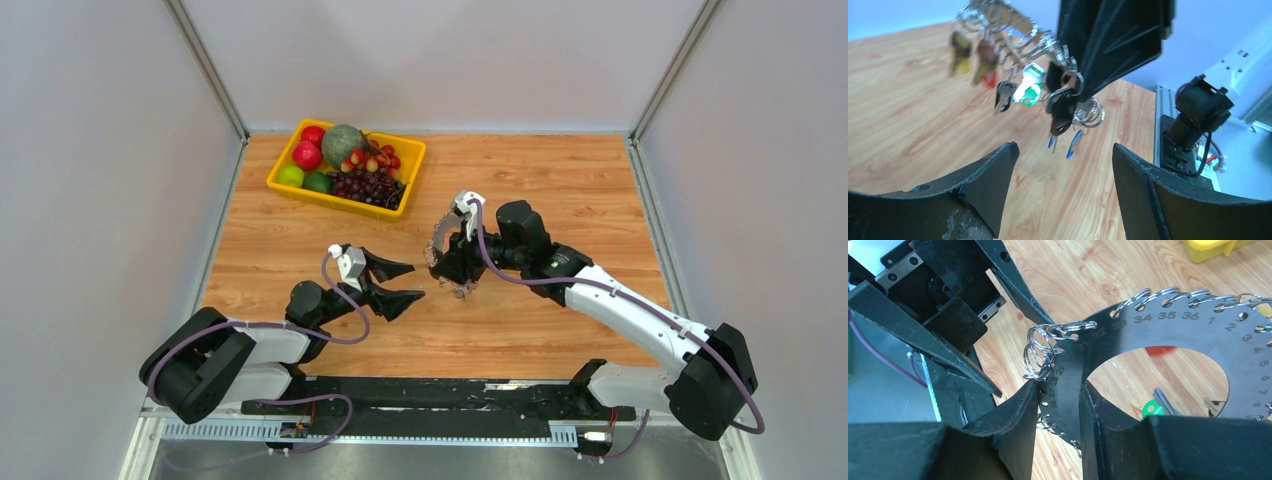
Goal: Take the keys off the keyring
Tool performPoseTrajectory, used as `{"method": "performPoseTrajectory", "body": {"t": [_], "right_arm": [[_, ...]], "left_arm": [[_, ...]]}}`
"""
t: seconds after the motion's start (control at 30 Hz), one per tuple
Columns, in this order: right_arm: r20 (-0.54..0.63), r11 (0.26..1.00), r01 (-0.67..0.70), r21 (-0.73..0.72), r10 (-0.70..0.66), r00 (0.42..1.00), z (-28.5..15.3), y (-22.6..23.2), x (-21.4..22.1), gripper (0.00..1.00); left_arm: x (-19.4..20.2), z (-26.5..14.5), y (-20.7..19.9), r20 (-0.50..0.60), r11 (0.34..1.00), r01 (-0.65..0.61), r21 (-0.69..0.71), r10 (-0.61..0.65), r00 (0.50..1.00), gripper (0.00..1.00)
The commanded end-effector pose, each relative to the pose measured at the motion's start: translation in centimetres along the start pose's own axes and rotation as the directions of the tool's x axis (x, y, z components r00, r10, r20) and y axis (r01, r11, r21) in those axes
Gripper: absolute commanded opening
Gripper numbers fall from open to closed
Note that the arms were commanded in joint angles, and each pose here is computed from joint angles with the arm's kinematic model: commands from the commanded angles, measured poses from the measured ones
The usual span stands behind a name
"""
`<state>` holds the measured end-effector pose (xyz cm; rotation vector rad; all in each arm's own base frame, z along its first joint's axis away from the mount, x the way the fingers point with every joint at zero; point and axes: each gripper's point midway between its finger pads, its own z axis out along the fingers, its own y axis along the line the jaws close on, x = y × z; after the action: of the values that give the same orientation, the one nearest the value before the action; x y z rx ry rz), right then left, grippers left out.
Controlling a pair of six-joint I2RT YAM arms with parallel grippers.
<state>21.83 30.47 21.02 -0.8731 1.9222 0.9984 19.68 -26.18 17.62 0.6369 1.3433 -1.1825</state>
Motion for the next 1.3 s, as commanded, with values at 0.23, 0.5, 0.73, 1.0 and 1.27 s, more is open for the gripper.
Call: {"method": "performPoseTrajectory", "body": {"t": [0.23,0.5,0.73,1.0,1.27], "right_arm": [[0.074,0.967,0.134,-0.219,-0.120,0.990,-1.9,4.7,-3.2,0.34],[0.064,0.954,0.144,-0.262,-0.132,0.989,-1.8,5.8,-3.2,0.36],[0.055,0.952,0.143,-0.272,-0.133,0.990,-1.6,6.2,-3.0,0.36],[0.039,0.952,0.137,-0.272,-0.132,0.991,-1.1,6.3,-2.5,0.36],[0.023,0.958,0.130,-0.256,-0.128,0.992,-0.6,5.9,-2.0,0.35]], "left_arm": [[-2.3,0.2,-3.7,0.121,0.961,-0.226,0.162,0.208,0.971,0.80],[-1.5,0.8,-4.5,0.093,0.953,-0.208,0.220,0.192,0.977,0.78],[-1.3,1.0,-4.8,0.080,0.951,-0.193,0.243,0.178,0.981,0.69],[-1.1,1.1,-5.3,0.074,0.945,-0.188,0.268,0.174,0.982,0.68],[-1.1,1.2,-5.4,0.075,0.942,-0.190,0.275,0.176,0.982,0.57]]}}
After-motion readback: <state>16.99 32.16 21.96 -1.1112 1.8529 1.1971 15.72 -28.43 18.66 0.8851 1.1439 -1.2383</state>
